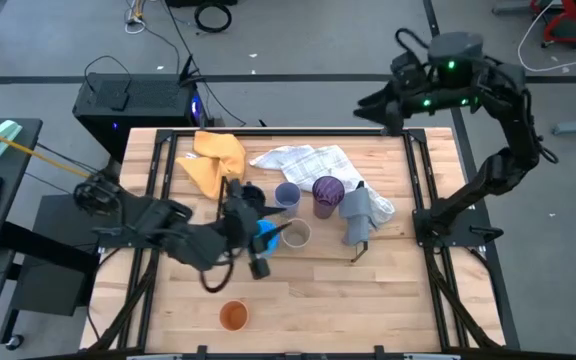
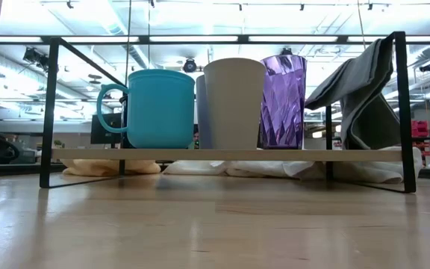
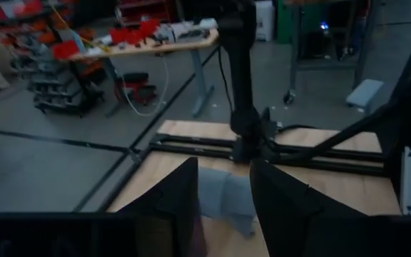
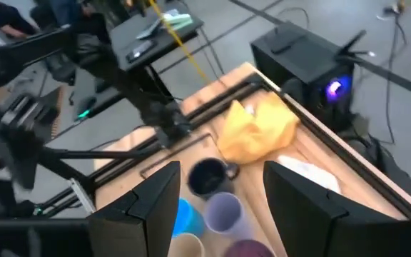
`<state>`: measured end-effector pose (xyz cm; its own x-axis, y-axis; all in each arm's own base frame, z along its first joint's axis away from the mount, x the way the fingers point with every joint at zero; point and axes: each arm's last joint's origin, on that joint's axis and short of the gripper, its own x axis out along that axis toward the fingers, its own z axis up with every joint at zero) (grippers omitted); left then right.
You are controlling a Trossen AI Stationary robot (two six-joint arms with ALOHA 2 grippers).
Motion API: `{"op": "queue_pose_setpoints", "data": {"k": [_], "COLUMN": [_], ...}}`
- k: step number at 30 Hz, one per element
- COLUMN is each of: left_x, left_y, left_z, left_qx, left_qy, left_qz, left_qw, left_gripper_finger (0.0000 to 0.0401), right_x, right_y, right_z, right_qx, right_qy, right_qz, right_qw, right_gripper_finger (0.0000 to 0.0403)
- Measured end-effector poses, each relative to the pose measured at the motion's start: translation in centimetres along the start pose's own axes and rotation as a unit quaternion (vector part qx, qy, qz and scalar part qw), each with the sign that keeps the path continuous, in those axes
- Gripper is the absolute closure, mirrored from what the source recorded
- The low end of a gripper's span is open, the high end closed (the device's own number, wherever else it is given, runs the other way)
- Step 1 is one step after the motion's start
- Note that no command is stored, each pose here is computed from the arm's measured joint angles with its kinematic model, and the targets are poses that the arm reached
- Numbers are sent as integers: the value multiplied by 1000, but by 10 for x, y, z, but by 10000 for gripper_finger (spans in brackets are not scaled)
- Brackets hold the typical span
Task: Stack small to large cups/mugs on shelf
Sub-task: Put the orange cup on the shelf
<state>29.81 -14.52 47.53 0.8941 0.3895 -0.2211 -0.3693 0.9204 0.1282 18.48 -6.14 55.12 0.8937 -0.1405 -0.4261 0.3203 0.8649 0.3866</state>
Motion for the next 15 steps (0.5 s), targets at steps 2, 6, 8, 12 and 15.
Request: {"op": "queue_pose_setpoints", "data": {"k": [2, 6, 8, 12, 15], "left_x": [-8, -21, -27, -39, -47], "left_y": [6, 19, 26, 41, 52], "left_z": [3, 5, 7, 11, 11], "left_qx": [3, 14, 19, 16, 23], "left_qy": [-7, -4, -2, -5, -1], "left_qz": [15, 35, 42, 45, 52], "left_qw": [1000, 999, 999, 999, 998], "left_gripper_finger": [266, 264, 266, 268, 266], "right_x": [5, 17, 28, 53, 78], "right_y": [14, 41, 55, 85, 109], "right_z": [-1, -10, -17, -34, -47], "right_qx": [-12, -25, -34, -57, -74], "right_qy": [-4, 12, 36, 80, 103], "right_qz": [24, 70, 82, 108, 132], "right_qw": [1000, 997, 995, 989, 983], "right_gripper_finger": [195, 195, 195, 195, 195]}}
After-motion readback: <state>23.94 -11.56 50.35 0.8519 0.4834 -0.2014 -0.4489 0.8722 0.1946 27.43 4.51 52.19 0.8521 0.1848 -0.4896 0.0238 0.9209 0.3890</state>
